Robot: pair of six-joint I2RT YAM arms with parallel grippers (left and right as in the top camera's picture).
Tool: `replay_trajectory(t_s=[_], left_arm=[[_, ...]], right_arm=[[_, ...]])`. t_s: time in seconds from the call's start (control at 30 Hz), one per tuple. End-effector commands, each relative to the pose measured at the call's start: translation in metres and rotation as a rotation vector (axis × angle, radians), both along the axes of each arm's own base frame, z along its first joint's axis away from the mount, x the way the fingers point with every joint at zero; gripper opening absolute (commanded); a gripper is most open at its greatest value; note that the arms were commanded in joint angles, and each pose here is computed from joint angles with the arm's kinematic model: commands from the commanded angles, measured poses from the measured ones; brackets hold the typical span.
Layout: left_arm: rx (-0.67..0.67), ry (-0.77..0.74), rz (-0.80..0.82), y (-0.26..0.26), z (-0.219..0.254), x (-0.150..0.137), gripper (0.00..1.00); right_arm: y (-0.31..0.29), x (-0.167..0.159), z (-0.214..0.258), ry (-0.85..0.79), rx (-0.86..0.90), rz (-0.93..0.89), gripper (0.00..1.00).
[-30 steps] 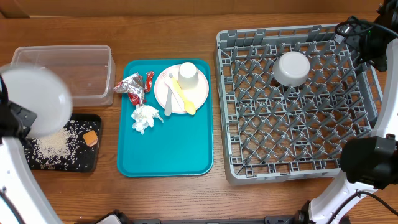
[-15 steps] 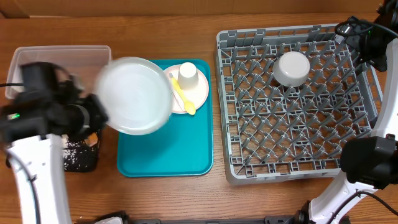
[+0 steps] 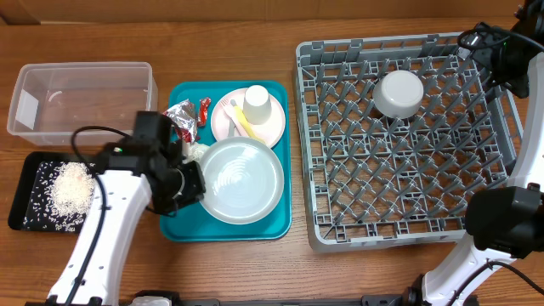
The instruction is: Sort waste into correct bins and load items into the dishwasher rack
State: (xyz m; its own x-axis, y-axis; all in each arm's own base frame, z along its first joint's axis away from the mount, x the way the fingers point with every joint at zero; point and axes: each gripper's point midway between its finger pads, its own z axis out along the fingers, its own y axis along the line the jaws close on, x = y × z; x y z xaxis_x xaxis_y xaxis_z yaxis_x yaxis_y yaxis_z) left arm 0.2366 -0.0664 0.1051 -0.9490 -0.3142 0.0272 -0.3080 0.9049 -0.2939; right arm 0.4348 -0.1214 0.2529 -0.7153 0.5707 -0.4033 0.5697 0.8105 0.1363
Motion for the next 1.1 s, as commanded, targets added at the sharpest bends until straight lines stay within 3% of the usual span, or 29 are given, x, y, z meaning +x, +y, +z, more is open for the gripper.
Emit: replay_trajectory(t_s=[0.0,0.33,0.37,0.43,0.47,0.5,0.53,0.57,0.6,0.77,0.93,1.07], left_arm=[[0.009,0.046,0.016,-0.004,-0.021,-0.009,0.04],[0.112,0.060,0.055,0.014,-0.058,-0.013,0.04],[0.111,0.059,0.055,0.014,-0.058,-0.013,0.08],[0.109,0.056,0.055,0.014,-0.058,-0.012,0.20],[0.109,0.056,0.055,0.014,-0.058,-0.012,0.32],[0.110,0.059,0.052,0.014,-0.058,-0.013,0.54],[0.110,0.063,0.051,0.014,-0.058,-0.014,0.82],[0.110,0.066,0.051,0.014,-0.058,-0.015,0.91],[0.111,0.069,0.051,0.014,-0.058,-0.015,0.95],[0.106,0.076,0.050,0.013,-0.048,-0.014,0.97],[0.102,0.036,0.019,0.011,-0.012,-0.002,0.97],[0.096,-0.064,0.021,0.011,0.028,0.016,1.00]], right_arm=[[-0.002,0.000,0.007,-0.018,-0.011,-0.008,1.00],[-0.002,0.000,0.007,-0.018,-0.011,-0.008,1.00],[-0.002,0.000,0.007,-0.018,-0.011,-0.008,1.00],[-0.002,0.000,0.007,-0.018,-0.011,-0.008,1.00],[-0.002,0.000,0.007,-0.018,-0.011,-0.008,1.00],[-0.002,0.000,0.007,-0.018,-0.011,-0.008,1.00],[-0.002,0.000,0.007,-0.018,-0.011,-0.008,1.00],[-0.002,0.000,0.007,-0.018,-0.011,-0.008,1.00],[-0.002,0.000,0.007,-0.018,-0.011,-0.008,1.00],[-0.002,0.000,0.007,-0.019,-0.011,-0.009,1.00],[-0.009,0.027,0.023,-0.146,-0.041,-0.015,1.00],[0.025,0.020,0.016,-0.117,0.130,0.070,1.00]])
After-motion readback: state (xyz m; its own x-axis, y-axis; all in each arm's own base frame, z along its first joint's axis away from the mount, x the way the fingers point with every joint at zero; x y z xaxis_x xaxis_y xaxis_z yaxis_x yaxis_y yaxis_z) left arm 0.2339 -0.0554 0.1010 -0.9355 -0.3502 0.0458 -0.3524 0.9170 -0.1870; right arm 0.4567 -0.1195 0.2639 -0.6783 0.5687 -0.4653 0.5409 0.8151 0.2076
